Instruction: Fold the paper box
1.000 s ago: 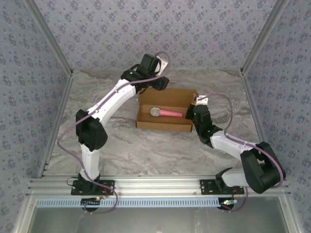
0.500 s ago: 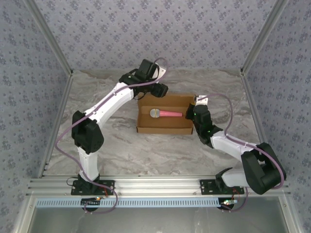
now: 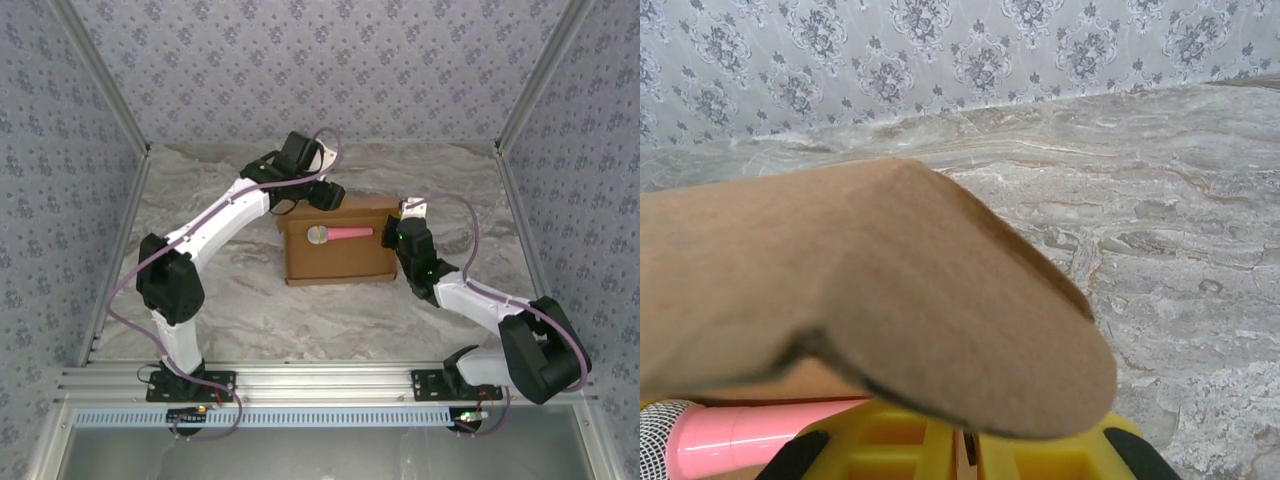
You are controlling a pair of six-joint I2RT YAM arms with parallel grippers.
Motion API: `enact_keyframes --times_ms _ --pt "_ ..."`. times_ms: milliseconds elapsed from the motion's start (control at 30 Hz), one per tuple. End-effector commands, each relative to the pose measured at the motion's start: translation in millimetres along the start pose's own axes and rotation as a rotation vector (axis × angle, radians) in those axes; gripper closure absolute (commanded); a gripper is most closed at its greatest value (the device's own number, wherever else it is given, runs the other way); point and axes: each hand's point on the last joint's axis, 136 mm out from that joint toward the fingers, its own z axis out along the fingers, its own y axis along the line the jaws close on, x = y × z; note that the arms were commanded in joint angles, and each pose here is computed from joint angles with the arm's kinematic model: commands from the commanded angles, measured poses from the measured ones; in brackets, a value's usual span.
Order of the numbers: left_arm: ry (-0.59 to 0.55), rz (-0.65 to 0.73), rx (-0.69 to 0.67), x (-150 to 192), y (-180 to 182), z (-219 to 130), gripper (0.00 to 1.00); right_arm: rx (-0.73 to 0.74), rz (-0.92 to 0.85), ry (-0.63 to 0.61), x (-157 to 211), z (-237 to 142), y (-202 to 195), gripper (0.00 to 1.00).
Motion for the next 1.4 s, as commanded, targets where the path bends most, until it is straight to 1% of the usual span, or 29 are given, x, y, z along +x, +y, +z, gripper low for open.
enact_keyframes --times_ms 0,167,233,333,433,567,667,733,833,933,1033,1133,1200,1300,1367 --pt "-0.027 -0.002 0.034 -4.2 -12.1 -11.7 0.37 -0.008 0.003 -0.012 -1.1 -5.5 2.4 0.87" --pt "-0.030 -0.011 0.039 -3.0 -15.2 -11.0 0.37 -0.006 0.023 -0.004 0.5 -5.8 3.1 0.87" --pt "-0.043 -0.013 0.029 -7.1 -13.9 -14.1 0.37 -0.002 0.021 -0.005 0.1 -5.9 2.7 0.87" --pt "-0.086 -0.001 -0.019 -18.9 -6.9 -24.3 0.33 0.008 0.018 -0.007 -1.1 -6.1 1.4 0.88" --pt "-0.142 0.024 -0.074 -34.6 0.3 -42.5 0.29 0.013 0.014 -0.008 -1.8 -6.2 0.2 0.89" --pt "-0.228 0.062 -0.156 -51.1 12.3 -75.2 0.25 0.014 0.008 -0.010 -3.4 -6.4 0.3 0.90" --pt "-0.298 0.063 -0.201 -54.1 24.6 -101.6 0.23 0.015 0.003 -0.012 -4.6 -6.4 0.2 0.91" --pt "-0.342 0.045 -0.220 -48.7 34.3 -118.2 0.22 0.015 0.001 -0.011 -5.3 -5.9 0.2 0.91" --pt "-0.411 -0.016 -0.237 -30.0 51.6 -141.6 0.21 0.018 0.002 -0.012 -5.7 -5.5 -0.7 0.92" --pt "-0.474 -0.056 -0.248 1.4 64.6 -153.6 0.19 0.019 0.000 -0.013 -6.9 -5.3 -0.9 0.92" --pt "-0.524 -0.065 -0.234 37.8 71.4 -146.8 0.18 0.014 0.000 -0.014 -8.8 -5.0 -0.2 0.92" --pt "-0.553 -0.051 -0.223 71.2 74.8 -130.0 0.18 0.009 -0.001 -0.015 -11.1 -4.4 1.0 0.92" --pt "-0.551 -0.018 -0.206 89.5 72.6 -116.1 0.17 0.010 -0.002 -0.015 -11.6 -3.9 0.8 0.92" --pt "-0.572 0.008 -0.206 105.7 74.0 -101.1 0.17 0.008 0.000 -0.013 -11.0 -2.7 1.2 0.92" --pt "-0.582 0.024 -0.212 110.8 76.0 -92.9 0.17 0.006 0.001 -0.014 -11.2 -2.4 1.5 0.92"
